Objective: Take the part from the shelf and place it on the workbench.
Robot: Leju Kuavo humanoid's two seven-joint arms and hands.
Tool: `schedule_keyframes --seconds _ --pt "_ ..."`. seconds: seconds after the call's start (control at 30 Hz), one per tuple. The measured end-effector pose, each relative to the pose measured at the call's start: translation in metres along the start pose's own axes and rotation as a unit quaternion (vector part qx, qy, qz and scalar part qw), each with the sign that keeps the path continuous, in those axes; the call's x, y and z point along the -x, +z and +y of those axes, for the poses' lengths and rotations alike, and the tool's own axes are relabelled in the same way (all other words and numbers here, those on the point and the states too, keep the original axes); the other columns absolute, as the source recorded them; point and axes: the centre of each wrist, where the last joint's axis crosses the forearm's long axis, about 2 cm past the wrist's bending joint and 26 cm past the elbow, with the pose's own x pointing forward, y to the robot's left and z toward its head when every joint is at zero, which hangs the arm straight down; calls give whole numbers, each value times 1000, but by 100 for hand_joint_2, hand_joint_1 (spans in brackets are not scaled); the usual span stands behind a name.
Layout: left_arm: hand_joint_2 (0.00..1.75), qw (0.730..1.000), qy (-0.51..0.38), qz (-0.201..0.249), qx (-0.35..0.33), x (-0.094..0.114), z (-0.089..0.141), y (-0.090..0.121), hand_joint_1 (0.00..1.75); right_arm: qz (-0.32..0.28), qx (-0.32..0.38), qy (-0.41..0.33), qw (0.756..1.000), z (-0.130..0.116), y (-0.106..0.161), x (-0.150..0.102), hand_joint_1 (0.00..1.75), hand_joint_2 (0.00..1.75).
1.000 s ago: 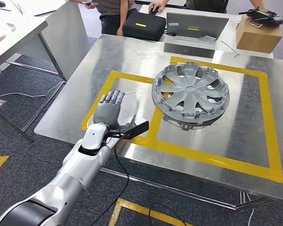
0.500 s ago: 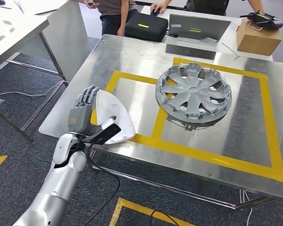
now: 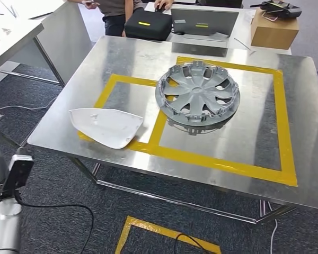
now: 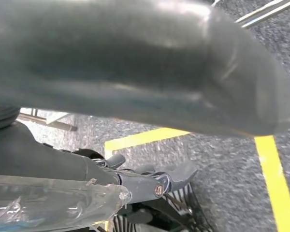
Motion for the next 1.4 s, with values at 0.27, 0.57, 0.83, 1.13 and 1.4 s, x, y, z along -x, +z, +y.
schedule_keyframes --seconds 0.27,0.57,0.83,1.13,1.4 --pt "0 969 79 214 -97 75 43 42 0 7 -1 3 1000 -5 -1 -4 0 0" --pt "0 902 96 410 -97 107 55 120 0 6 -3 3 1000 -7 -2 -7 0 0" --pt "0 804 28 594 -7 100 55 211 0 -5 -1 5 1000 -11 -4 -14 0 0" --pt "0 758 20 651 43 82 40 245 0 -9 0 5 1000 -11 -4 -18 0 0" --pt "0 734 -1 659 166 63 22 265 0 -18 -18 1 1000 -10 -8 -29 0 0"
